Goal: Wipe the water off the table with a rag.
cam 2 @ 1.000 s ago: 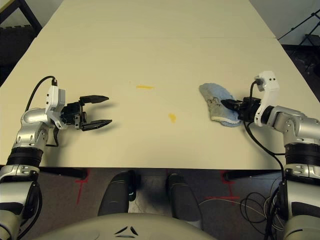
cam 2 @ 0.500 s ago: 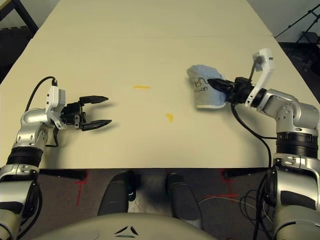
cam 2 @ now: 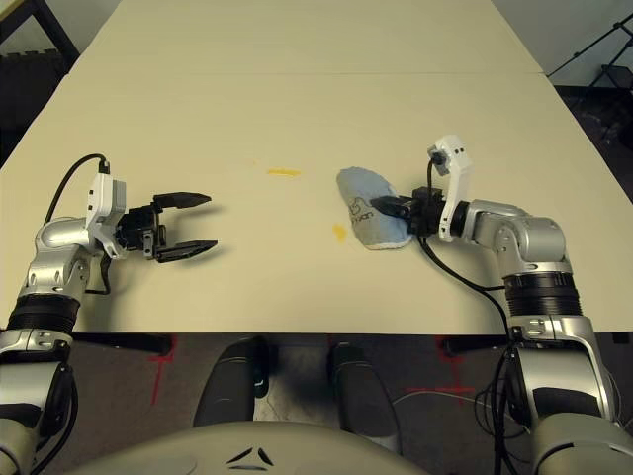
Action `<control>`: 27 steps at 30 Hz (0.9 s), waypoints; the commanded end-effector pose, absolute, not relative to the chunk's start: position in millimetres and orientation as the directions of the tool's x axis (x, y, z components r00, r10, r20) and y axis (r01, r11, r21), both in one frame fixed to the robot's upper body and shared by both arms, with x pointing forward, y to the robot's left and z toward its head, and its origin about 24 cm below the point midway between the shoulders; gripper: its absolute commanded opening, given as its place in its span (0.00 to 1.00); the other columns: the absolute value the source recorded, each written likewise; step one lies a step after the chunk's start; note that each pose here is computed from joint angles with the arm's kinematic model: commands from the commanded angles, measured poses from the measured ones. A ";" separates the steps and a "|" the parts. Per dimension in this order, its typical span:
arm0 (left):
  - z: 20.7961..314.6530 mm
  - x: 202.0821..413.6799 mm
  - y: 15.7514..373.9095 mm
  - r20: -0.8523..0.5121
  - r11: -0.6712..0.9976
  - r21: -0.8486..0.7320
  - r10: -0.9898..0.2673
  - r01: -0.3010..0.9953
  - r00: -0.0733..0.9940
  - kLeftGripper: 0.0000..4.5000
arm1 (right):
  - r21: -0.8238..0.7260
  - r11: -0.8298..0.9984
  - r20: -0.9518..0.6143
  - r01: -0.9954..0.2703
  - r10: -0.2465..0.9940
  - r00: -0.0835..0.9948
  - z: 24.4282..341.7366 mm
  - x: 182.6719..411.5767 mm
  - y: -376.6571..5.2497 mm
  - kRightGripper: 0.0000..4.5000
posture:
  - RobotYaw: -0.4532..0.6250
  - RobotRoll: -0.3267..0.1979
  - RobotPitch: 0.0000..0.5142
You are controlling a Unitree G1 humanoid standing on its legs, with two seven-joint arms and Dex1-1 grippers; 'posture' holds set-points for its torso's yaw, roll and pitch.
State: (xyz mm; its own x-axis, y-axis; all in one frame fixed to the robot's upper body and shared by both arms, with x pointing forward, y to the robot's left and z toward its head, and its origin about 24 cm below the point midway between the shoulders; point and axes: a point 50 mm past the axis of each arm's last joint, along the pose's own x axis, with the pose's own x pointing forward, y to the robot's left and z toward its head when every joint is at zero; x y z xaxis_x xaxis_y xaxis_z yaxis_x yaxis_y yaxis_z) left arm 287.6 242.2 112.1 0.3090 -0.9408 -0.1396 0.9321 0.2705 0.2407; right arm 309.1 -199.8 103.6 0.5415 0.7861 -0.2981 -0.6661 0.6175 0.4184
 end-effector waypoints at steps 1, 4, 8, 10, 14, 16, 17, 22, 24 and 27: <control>111.5 285.3 242.3 -0.151 0.264 0.241 -0.940 0.934 0.305 1.00 | 0.470 0.550 -0.322 -0.691 0.835 0.446 87.3 301.4 -168.9 0.01 | 0.53 0.62 0.31; 111.7 285.3 242.4 -0.151 0.265 0.242 -0.940 0.933 0.306 1.00 | 0.483 0.517 -0.293 -0.707 0.856 0.426 88.4 302.2 -147.9 0.01 | 0.53 0.62 0.31; 112.2 284.8 244.0 -0.153 0.269 0.243 -0.938 0.932 0.311 1.00 | 0.502 0.478 -0.274 -0.721 0.878 0.392 85.8 300.4 -126.1 0.01 | 0.54 0.62 0.31; 112.3 284.8 244.2 -0.154 0.270 0.244 -0.937 0.931 0.312 1.00 | 0.512 0.459 -0.269 -0.726 0.888 0.372 83.4 298.8 -114.8 0.01 | 0.54 0.62 0.32; 112.2 284.9 243.5 -0.151 0.272 0.244 -0.937 0.931 0.314 1.00 | 0.524 0.432 -0.263 -0.734 0.902 0.343 79.8 295.3 -97.5 0.01 | 0.54 0.62 0.32; 111.8 284.8 243.1 -0.149 0.272 0.243 -0.938 0.931 0.313 1.00 | 0.524 0.431 -0.265 -0.735 0.902 0.340 79.1 294.5 -94.7 0.01 | 0.54 0.62 0.32; 111.5 284.7 242.7 -0.148 0.272 0.243 -0.938 0.931 0.313 1.00 | 0.523 0.432 -0.267 -0.735 0.902 0.340 79.0 294.2 -95.5 0.01 | 0.54 0.62 0.32; 110.3 284.9 241.7 -0.146 0.272 0.241 -0.939 0.932 0.312 1.00 | 0.487 0.497 -0.304 -0.718 0.867 0.394 82.9 297.9 -126.3 0.01 | 0.53 0.62 0.32; 110.0 285.3 241.6 -0.145 0.272 0.241 -0.939 0.932 0.312 1.00 | 0.461 0.548 -0.326 -0.698 0.836 0.441 87.1 301.1 -150.2 0.01 | 0.53 0.62 0.32; 109.5 286.0 241.7 -0.145 0.273 0.240 -0.939 0.931 0.313 1.00 | 0.424 0.612 -0.354 -0.668 0.791 0.500 94.1 302.9 -183.5 0.01 | 0.53 0.62 0.31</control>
State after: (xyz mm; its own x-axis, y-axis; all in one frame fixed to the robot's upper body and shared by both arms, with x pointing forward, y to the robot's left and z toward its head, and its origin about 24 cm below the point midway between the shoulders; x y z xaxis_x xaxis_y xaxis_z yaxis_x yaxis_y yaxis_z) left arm 287.6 242.6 112.6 0.3203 -0.9376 -0.1354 0.9280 0.2819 0.2435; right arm 304.9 -161.8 100.8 0.4599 0.8313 -0.3121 -0.7225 0.5547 0.4126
